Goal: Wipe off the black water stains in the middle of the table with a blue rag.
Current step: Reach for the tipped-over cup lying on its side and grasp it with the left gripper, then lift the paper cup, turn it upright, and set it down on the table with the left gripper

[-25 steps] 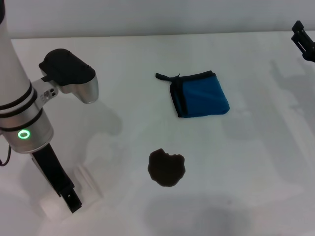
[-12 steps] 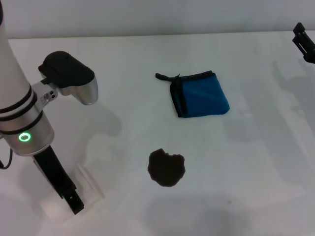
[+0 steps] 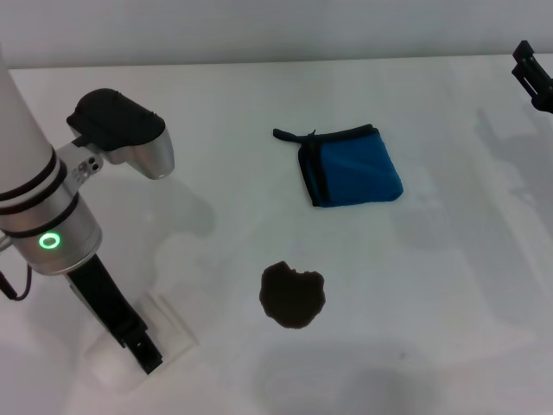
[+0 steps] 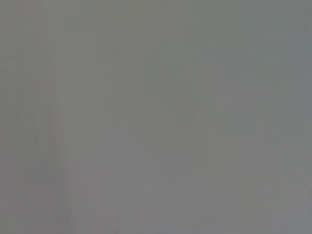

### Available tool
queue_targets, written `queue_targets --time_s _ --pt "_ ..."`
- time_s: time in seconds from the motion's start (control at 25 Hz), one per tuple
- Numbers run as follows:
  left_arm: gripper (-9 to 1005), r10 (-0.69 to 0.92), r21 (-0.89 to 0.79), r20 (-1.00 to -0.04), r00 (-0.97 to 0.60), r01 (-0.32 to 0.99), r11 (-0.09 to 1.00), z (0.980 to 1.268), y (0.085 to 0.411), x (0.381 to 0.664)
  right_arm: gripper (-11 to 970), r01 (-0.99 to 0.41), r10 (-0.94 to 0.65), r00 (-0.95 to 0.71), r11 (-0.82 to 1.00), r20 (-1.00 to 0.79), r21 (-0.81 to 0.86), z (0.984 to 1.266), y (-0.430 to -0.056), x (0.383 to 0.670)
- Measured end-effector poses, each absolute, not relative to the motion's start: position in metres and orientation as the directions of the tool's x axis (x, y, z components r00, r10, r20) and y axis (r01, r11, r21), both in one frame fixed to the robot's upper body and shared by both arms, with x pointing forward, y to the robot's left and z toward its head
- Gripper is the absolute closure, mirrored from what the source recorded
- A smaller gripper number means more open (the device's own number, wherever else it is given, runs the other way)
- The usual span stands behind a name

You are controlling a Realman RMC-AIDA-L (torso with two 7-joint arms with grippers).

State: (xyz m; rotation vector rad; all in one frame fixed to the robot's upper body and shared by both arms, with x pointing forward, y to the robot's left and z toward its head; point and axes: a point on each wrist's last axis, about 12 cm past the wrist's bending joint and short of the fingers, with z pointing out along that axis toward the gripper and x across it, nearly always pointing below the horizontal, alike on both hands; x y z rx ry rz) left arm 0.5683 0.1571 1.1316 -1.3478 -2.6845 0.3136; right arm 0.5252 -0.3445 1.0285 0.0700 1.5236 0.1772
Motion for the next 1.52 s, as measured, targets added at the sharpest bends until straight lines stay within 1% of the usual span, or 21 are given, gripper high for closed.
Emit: queue_targets --time_s 0.2,0.28,0.4,0.64,0.84,1.12,1.24,1.4,1.52 --pt "172 0.793 -0.244 0.004 -0.609 0.768 0.592 1.134 0.155 0.569 101 -0.071 0.159 0.037 0.985 -0.987 0.156 1.028 -0.345 0.525" --pt "211 0.784 -0.246 -0.003 -0.62 0.761 0.601 1.135 0.155 0.57 101 -0.07 0.158 0.038 0.985 -0.987 0.155 1.029 -0.345 0.525" --pt "233 0.76 -0.264 -0.047 -0.648 0.742 0.616 1.14 0.158 0.574 101 -0.07 0.157 0.039 0.986 -0.987 0.154 1.029 -0.346 0.525" --pt "281 0.656 -0.391 -0.236 -0.717 0.688 0.611 1.157 0.177 0.584 101 -0.073 0.149 0.047 0.987 -0.988 0.146 1.031 -0.347 0.528" --pt "315 0.557 -0.392 -0.35 -0.753 0.658 0.643 1.161 0.2 0.587 101 -0.079 0.148 0.051 0.987 -0.988 0.143 1.033 -0.346 0.53" --pt "348 0.421 -0.313 -0.555 -0.717 0.649 0.693 1.151 0.226 0.591 102 -0.08 0.143 0.058 0.987 -0.988 0.138 1.035 -0.346 0.532" --pt "359 0.361 -0.309 -0.615 -0.701 0.636 0.707 1.145 0.235 0.589 102 -0.079 0.142 0.059 0.987 -0.988 0.138 1.035 -0.347 0.532" --pt "374 0.305 -0.315 -0.687 -0.66 0.648 0.693 1.14 0.241 0.585 102 -0.076 0.145 0.06 0.987 -0.988 0.14 1.035 -0.347 0.532" --pt "409 0.253 -0.324 -0.729 -0.636 0.646 0.692 1.136 0.247 0.581 102 -0.074 0.146 0.061 0.987 -0.987 0.141 1.035 -0.347 0.532"
